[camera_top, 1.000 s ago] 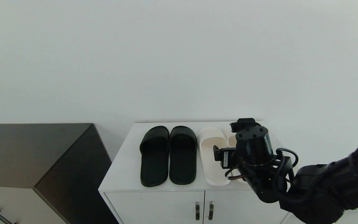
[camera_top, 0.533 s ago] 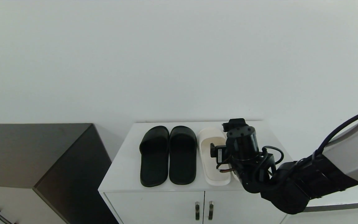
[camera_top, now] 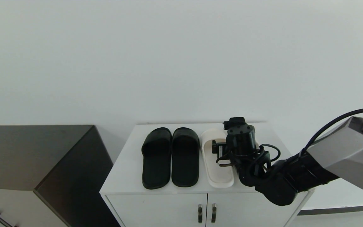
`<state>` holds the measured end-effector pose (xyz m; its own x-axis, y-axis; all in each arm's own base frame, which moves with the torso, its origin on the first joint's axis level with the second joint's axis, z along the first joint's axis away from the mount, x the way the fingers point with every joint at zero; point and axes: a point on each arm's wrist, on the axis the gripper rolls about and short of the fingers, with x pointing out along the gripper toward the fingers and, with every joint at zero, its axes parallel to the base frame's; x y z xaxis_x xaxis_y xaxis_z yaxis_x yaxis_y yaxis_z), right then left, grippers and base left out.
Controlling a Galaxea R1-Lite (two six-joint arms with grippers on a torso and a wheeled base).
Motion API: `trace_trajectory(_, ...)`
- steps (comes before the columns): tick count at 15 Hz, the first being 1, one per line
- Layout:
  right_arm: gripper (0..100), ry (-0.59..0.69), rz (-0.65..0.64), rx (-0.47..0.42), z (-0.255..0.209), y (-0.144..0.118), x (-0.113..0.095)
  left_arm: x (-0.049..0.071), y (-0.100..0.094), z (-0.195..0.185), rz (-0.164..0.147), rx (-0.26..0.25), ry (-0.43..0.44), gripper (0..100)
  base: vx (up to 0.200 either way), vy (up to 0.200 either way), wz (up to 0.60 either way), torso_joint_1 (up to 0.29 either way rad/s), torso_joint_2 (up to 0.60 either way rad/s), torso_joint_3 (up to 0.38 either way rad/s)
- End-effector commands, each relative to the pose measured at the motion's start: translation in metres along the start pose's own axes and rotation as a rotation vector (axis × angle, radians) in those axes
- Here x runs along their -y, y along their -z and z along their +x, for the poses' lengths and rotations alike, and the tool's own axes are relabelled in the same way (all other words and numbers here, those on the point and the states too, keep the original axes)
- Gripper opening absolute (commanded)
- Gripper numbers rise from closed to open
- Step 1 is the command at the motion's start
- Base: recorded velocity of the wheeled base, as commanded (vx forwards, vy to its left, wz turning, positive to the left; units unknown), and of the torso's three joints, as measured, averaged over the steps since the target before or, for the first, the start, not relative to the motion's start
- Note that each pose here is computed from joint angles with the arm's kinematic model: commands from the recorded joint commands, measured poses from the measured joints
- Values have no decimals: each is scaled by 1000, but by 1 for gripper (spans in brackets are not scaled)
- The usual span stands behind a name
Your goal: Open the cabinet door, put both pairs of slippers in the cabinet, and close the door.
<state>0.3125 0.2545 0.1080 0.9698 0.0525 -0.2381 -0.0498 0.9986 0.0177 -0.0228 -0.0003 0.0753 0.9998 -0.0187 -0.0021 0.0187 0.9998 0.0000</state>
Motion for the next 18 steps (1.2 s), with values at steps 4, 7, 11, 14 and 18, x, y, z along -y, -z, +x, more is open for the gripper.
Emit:
trace_trajectory(4, 100, 12, -6, 4, 11, 1, 1, 0, 0, 0, 0, -1, 0, 0, 0, 0, 0, 0, 0, 0)
trace_trajectory(7, 0, 12, -4, 6, 11, 2, 1, 0, 0, 0, 0, -1, 0, 0, 0, 0, 0, 0, 0, 0)
trace_trajectory(11, 0, 12, -4, 12, 10, 0, 1, 0, 0, 0, -2, -1, 0, 0, 0, 0, 0, 0, 0, 0)
trace_trajectory(14, 0, -10, -23, 30, -6, -9, 0, 0, 0, 0, 18, -1, -11, 0, 0, 0, 0, 0, 0, 0)
trace_trajectory(18, 0, -38, -68, 63, -46, -30, 14, 0, 0, 0, 17, -1, -11, 0, 0, 0, 0, 0, 0, 0)
